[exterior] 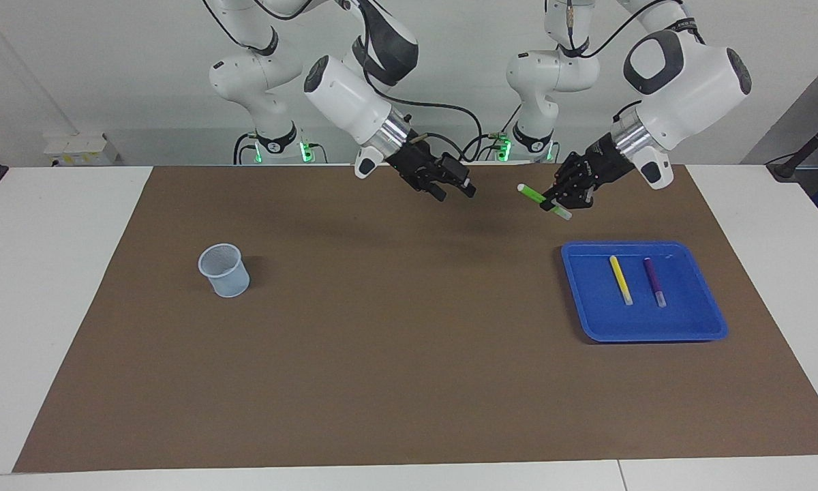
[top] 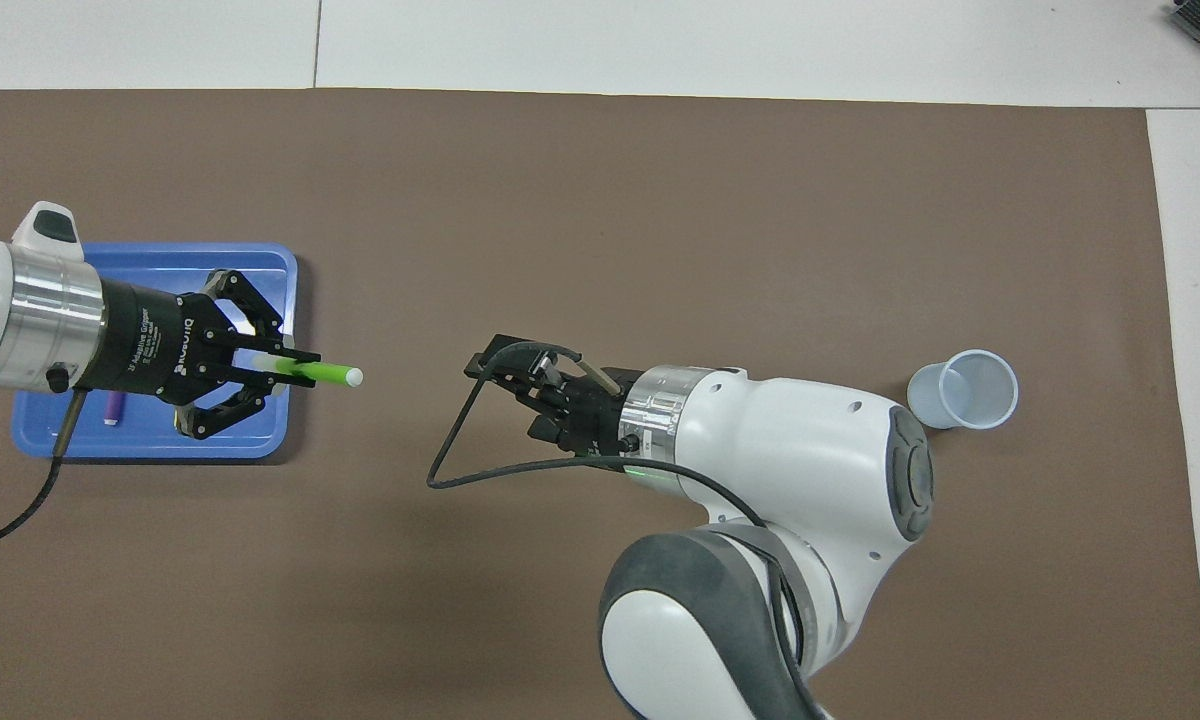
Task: Transfer and insert pens with both arms
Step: 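Lift the green pen with the left gripper while the right gripper approaches, then grasp the green pen tip with the right gripper from the left gripper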
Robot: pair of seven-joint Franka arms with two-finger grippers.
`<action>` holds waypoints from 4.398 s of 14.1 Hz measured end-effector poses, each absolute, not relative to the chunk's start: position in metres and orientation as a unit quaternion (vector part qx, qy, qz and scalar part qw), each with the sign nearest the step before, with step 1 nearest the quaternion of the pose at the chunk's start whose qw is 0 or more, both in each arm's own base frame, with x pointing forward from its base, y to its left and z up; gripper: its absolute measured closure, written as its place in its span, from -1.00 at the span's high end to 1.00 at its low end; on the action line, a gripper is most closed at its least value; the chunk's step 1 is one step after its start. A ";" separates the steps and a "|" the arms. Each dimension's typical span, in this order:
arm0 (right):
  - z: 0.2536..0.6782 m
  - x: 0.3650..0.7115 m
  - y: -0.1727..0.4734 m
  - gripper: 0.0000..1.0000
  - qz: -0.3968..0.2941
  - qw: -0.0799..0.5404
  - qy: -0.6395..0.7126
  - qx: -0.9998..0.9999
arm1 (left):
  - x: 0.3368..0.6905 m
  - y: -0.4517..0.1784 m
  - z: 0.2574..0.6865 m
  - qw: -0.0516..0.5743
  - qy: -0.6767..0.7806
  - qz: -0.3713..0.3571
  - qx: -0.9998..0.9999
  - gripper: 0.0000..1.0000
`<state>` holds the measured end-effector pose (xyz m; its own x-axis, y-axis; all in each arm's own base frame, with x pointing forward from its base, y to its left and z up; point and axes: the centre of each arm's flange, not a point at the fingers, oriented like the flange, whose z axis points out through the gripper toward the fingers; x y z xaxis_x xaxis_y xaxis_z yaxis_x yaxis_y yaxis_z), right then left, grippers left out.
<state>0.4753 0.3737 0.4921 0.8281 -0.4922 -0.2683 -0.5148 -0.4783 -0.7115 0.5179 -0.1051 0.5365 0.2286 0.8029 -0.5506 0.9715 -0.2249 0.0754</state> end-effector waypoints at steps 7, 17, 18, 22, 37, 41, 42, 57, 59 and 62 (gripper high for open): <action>0.510 0.455 0.416 1.00 0.008 0.447 0.341 -0.827 | 0.509 -0.122 0.537 0.219 0.599 -0.215 0.739 -0.67; 0.514 0.437 0.451 1.00 -0.002 0.464 0.328 -0.823 | 0.507 -0.132 0.543 0.226 0.613 -0.217 0.726 -0.67; 0.513 0.438 0.452 0.99 -0.002 0.463 0.328 -0.823 | 0.507 -0.132 0.543 0.226 0.613 -0.216 0.725 -0.67; 0.517 0.442 0.449 0.51 -0.005 0.467 0.330 -0.820 | 0.506 -0.133 0.544 0.226 0.614 -0.217 0.725 -0.67; 0.521 0.468 0.442 0.00 -0.015 0.474 0.343 -0.811 | 0.504 -0.138 0.546 0.225 0.614 -0.218 0.724 -0.67; 0.520 0.468 0.443 -0.03 -0.015 0.473 0.343 -0.811 | 0.502 -0.138 0.549 0.226 0.614 -0.217 0.724 -0.67; 0.520 0.468 0.443 -0.01 -0.015 0.473 0.343 -0.811 | 0.502 -0.138 0.549 0.227 0.614 -0.217 0.724 -0.67; 0.518 0.466 0.445 -0.61 -0.013 0.472 0.342 -0.812 | 0.502 -0.137 0.549 0.228 0.614 -0.216 0.724 -0.67; 0.518 0.466 0.445 -0.61 -0.013 0.472 0.342 -0.812 | 0.502 -0.137 0.549 0.228 0.614 -0.216 0.724 -0.67; 0.517 0.466 0.445 -0.61 -0.021 0.471 0.327 -0.819 | 0.502 -0.137 0.549 0.228 0.614 -0.216 0.724 -0.60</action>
<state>0.4659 0.4454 0.5175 0.7859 -0.5547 -0.2734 -0.5151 -0.3425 -0.7857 0.5020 -0.1366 0.5493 0.1516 0.7911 -0.5926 0.9879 -0.1412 0.0642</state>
